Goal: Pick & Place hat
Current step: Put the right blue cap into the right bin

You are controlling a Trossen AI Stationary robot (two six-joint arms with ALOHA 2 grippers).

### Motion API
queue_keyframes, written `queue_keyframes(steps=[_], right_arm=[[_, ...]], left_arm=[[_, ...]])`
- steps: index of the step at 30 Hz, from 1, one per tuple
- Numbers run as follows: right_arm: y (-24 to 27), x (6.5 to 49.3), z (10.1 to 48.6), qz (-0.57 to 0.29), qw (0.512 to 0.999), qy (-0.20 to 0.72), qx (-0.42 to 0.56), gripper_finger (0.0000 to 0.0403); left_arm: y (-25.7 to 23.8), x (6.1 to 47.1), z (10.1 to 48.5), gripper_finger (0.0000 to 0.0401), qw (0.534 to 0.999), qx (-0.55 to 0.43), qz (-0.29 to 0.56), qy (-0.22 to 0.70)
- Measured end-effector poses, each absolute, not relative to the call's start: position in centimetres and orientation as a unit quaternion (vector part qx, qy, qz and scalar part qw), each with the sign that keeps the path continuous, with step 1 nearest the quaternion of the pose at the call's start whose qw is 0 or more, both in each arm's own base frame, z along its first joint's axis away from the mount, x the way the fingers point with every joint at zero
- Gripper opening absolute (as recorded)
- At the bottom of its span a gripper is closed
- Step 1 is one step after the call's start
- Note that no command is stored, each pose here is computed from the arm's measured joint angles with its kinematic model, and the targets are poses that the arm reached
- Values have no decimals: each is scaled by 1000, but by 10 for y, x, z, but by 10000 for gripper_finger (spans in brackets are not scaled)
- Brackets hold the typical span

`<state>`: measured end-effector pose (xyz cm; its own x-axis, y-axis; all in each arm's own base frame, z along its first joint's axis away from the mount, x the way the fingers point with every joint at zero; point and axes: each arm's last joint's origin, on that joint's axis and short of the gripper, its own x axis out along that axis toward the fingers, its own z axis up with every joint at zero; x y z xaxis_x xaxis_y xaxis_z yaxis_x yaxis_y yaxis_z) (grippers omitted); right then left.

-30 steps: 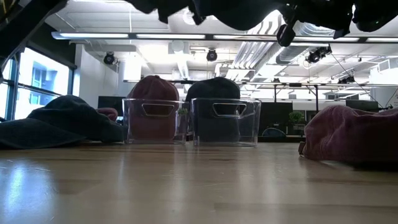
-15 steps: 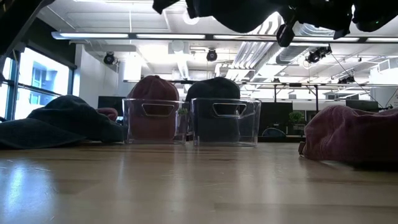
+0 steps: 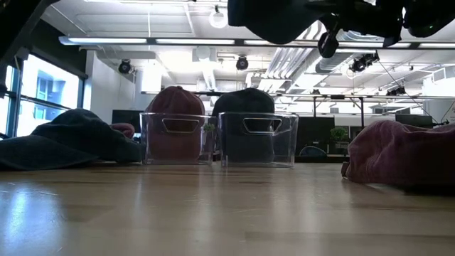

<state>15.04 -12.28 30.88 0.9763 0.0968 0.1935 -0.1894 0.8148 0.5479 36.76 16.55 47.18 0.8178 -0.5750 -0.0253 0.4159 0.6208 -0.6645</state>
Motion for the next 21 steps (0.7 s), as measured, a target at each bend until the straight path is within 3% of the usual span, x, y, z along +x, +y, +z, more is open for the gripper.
queue_keyframes(steps=[10,21], right_arm=[[-122,150,309,80,948,-74,298,15],[-124,152,299,63,951,-44,300,27]], left_arm=[[168,377,478,179,924,-300,-231,48],[170,377,484,15,937,-279,-210,11]])
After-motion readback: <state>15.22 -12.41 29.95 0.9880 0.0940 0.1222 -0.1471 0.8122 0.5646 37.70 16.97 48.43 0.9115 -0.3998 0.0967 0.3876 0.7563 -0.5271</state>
